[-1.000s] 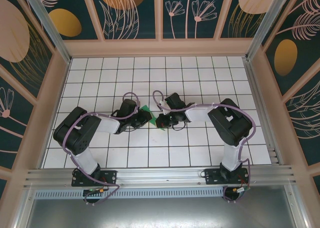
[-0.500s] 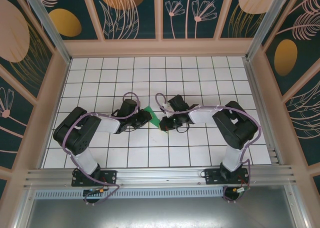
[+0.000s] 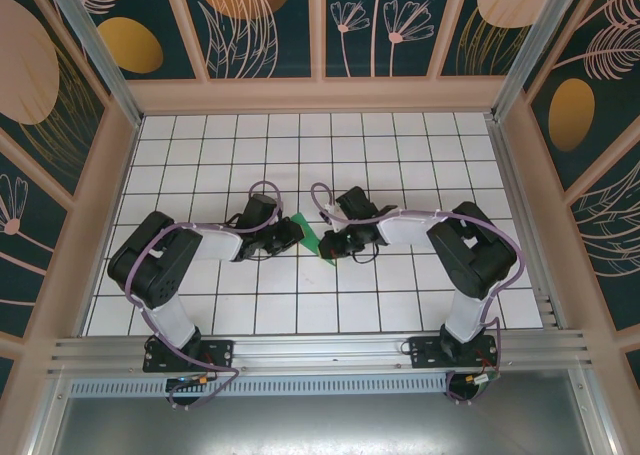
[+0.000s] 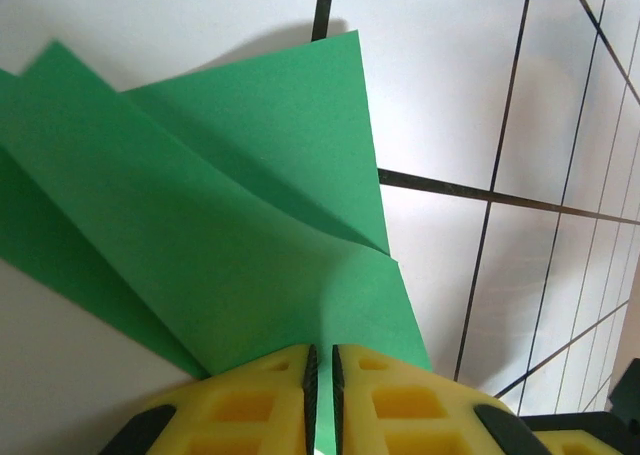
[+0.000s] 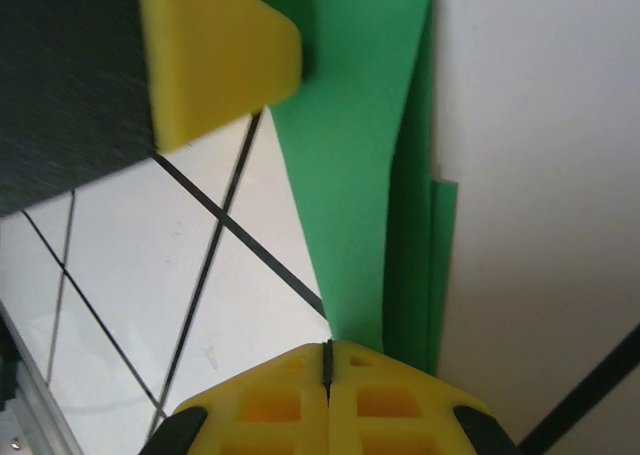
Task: Fold a paper plane with a square sheet of paper (pick it up from the middle)
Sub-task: Fold the wing for the fifth time at the center of the table.
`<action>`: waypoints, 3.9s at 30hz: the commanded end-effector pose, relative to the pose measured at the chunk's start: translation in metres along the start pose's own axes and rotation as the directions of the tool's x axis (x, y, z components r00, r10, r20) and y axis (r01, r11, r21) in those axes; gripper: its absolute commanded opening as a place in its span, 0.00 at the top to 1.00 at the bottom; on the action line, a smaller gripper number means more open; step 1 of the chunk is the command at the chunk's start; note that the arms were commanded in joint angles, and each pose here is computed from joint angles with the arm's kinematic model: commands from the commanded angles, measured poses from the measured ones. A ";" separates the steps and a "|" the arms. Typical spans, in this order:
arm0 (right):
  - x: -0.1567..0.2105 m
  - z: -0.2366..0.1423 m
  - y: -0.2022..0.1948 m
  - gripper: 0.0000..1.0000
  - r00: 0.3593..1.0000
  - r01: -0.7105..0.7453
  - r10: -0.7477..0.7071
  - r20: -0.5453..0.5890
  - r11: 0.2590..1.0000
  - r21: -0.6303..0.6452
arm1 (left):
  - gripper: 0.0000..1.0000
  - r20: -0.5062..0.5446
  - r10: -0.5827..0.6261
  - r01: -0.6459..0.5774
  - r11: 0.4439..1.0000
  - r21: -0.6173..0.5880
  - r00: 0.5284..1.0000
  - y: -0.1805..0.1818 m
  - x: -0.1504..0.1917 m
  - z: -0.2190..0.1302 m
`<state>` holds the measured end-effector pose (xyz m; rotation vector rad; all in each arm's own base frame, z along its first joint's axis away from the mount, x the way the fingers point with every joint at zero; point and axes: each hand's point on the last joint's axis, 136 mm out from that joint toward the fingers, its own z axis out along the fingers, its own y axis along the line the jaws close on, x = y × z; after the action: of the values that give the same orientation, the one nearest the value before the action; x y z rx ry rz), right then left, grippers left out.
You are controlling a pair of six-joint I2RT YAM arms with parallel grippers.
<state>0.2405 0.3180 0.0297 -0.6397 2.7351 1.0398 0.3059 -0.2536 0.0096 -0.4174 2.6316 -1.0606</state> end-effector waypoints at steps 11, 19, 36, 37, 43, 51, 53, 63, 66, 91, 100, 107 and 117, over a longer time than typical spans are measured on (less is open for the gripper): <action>-0.001 0.007 0.002 1.00 0.998 -0.015 0.016 -0.053 1.000 0.010 | 0.89 0.003 0.002 -0.001 0.924 -0.384 1.000 0.106 0.011 0.010; 0.028 -0.003 -0.015 1.00 0.993 -0.011 0.022 -0.117 0.995 0.096 | 1.00 0.004 0.022 -0.017 0.872 -0.489 1.000 0.129 0.011 0.004; 0.059 -0.009 -0.032 1.00 0.983 -0.025 0.053 -0.174 0.987 0.157 | 1.00 -0.010 0.042 -0.040 0.823 -0.567 0.999 0.149 0.012 0.001; 0.061 -0.010 -0.033 1.00 0.983 -0.030 0.059 -0.176 0.987 0.161 | 1.00 -0.010 0.042 -0.040 0.823 -0.567 0.999 0.149 0.012 0.001; 0.076 -0.014 -0.035 1.00 0.977 -0.053 0.084 -0.194 0.986 0.160 | 1.00 -0.011 0.042 -0.041 0.823 -0.567 0.999 0.149 0.012 0.002; 0.059 -0.033 -0.023 1.00 0.992 -0.038 0.056 -0.116 0.987 0.154 | 1.00 -0.009 0.042 -0.040 0.836 -0.546 0.999 0.144 0.011 0.003; 0.039 -0.040 -0.009 1.00 0.998 -0.011 0.018 -0.058 0.993 0.122 | 1.00 -0.010 0.044 -0.042 0.841 -0.539 0.999 0.141 0.011 0.003; -0.022 -0.018 0.009 1.00 0.999 0.023 -0.026 0.037 0.997 0.067 | 1.00 -0.008 0.043 -0.041 0.861 -0.508 0.999 0.133 0.011 0.004; -0.025 -0.005 0.005 1.00 1.000 0.024 -0.025 0.014 0.998 0.066 | 1.00 -0.009 0.043 -0.042 0.862 -0.505 0.999 0.132 0.011 0.003; 0.043 -0.035 -0.006 1.00 0.999 0.006 -0.003 -0.048 0.997 0.075 | 1.00 0.000 0.043 -0.037 0.853 -0.521 0.999 0.135 0.009 0.003; -0.019 -0.022 0.019 1.00 0.995 0.030 -0.030 0.092 1.000 0.006 | 1.00 0.002 0.049 -0.042 0.872 -0.488 0.999 0.124 0.007 0.003; -0.016 0.005 -0.010 1.00 0.998 -0.036 0.032 0.050 0.996 0.077 | 1.00 0.011 0.072 -0.060 0.898 -0.437 0.997 0.106 -0.001 0.003; 0.010 0.014 -0.037 1.00 0.996 -0.089 0.090 0.001 0.984 0.151 | 0.92 0.073 0.201 -0.188 0.970 -0.152 0.977 0.022 -0.021 -0.005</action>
<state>0.2554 0.3173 0.0183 -0.5554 2.7440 0.9497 0.3186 -0.2584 0.0136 -0.1994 2.6176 -0.9503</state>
